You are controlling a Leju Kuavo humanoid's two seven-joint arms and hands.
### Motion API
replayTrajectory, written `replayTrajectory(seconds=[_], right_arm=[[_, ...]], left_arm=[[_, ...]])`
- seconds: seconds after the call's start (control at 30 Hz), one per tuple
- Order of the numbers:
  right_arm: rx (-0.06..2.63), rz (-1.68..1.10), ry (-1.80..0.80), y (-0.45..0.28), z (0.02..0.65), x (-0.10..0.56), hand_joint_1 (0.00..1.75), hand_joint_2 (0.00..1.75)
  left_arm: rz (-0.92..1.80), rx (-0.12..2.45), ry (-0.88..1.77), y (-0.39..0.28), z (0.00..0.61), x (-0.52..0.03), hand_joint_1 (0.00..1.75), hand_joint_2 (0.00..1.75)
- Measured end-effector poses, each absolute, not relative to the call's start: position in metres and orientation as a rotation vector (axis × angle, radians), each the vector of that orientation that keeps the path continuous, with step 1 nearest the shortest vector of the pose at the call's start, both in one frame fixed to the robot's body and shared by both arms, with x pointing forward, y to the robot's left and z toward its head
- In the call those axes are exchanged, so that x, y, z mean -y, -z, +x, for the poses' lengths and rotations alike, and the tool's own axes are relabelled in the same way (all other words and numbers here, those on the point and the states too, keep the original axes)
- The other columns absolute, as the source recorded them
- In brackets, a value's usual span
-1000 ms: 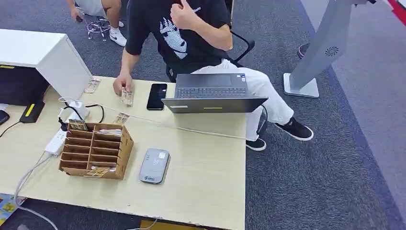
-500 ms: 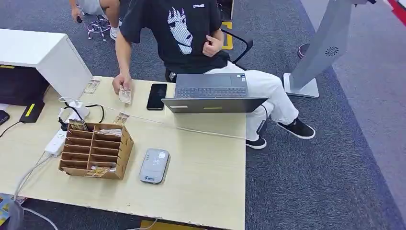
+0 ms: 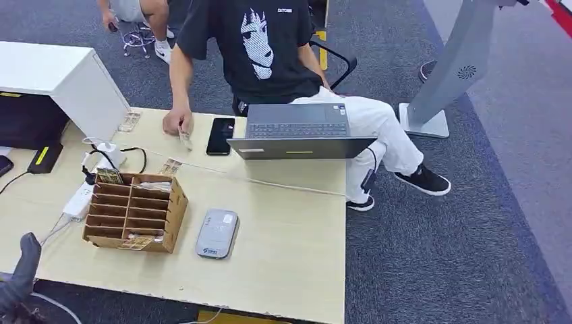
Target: Pass the card to the sensor for recognition and then transmit it.
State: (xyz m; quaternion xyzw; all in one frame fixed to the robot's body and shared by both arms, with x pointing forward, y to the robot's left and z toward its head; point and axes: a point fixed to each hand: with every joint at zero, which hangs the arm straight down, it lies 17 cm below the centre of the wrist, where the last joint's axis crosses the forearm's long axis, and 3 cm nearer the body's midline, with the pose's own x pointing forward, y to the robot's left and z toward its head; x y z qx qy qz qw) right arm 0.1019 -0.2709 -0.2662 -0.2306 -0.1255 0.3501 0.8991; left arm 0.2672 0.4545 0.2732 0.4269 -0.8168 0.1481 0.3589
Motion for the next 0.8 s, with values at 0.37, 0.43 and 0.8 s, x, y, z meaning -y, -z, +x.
replayTrajectory(seconds=[0.37, 0.43, 0.8], right_arm=[[0.266, -0.457, -0.730, 0.266, 0.107, 0.267, 0.00, 1.75], [0.258, -0.446, -0.730, 0.267, 0.105, 0.266, 0.00, 1.75], [0.250, -0.427, -0.727, 0.268, 0.103, 0.256, 0.00, 1.75]], left_arm=[[1.275, 2.018, -0.115, -0.297, 0.388, -0.466, 0.00, 1.75], [1.311, 2.006, -0.064, -0.300, 0.403, -0.466, 0.00, 1.75], [1.330, 1.984, 0.093, -0.321, 0.472, -0.440, 0.00, 1.75]])
